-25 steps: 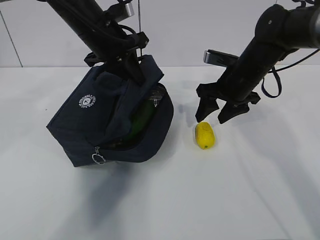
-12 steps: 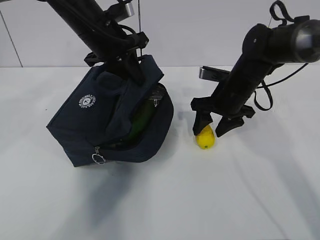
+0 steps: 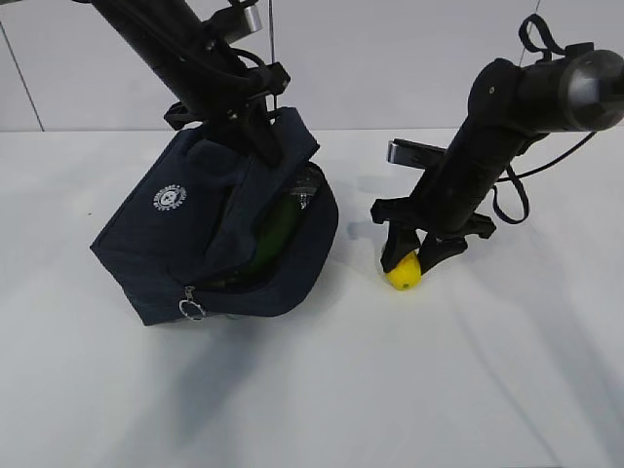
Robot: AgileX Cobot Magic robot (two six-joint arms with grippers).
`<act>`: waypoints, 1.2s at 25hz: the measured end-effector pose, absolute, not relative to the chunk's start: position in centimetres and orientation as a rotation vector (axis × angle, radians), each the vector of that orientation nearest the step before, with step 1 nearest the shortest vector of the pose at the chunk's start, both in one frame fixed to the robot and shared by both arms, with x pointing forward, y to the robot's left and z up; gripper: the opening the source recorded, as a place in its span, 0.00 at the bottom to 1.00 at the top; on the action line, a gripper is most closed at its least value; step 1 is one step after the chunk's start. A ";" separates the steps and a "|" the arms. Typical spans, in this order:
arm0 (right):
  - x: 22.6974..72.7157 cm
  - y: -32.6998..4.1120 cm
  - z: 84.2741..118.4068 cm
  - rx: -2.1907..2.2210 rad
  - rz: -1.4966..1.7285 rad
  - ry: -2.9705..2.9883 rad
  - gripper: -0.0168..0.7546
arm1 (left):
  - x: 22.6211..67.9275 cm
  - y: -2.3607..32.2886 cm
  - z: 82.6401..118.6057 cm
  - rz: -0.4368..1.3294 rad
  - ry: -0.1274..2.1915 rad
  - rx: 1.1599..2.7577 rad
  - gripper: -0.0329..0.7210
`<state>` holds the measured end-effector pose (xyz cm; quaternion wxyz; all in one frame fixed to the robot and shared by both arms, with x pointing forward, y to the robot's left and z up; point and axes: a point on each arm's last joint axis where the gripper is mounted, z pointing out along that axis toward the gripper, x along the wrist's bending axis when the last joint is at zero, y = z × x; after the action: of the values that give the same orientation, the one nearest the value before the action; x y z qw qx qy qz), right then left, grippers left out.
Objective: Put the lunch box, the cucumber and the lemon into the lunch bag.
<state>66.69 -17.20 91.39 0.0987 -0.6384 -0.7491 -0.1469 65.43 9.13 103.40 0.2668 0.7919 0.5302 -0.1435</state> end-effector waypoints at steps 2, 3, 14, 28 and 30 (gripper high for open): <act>66.7 -17.1 91.7 -1.874 -0.423 -2.215 0.44 | 65.4 9.1 103.4 -0.387 1.431 2.137 0.03; 66.8 -17.1 92.0 -1.860 -0.421 -2.220 0.44 | 65.4 9.1 103.4 -0.387 1.431 2.137 0.03; 66.9 -15.2 99.2 -1.573 -0.807 -2.269 0.43 | 65.4 9.1 103.4 -0.386 1.431 2.139 0.03; 68.8 -11.6 94.3 -1.302 -1.205 -1.798 0.53 | 65.4 9.1 103.4 -0.387 1.429 2.138 0.03; 69.0 -11.5 93.9 -1.283 -1.242 -1.761 0.56 | 65.4 9.1 103.4 -0.387 1.429 2.138 0.03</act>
<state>69.00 -11.47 93.86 0.3115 -0.4859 -0.6673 -0.4707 65.43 9.13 103.40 0.2669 0.7923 0.5296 -0.1433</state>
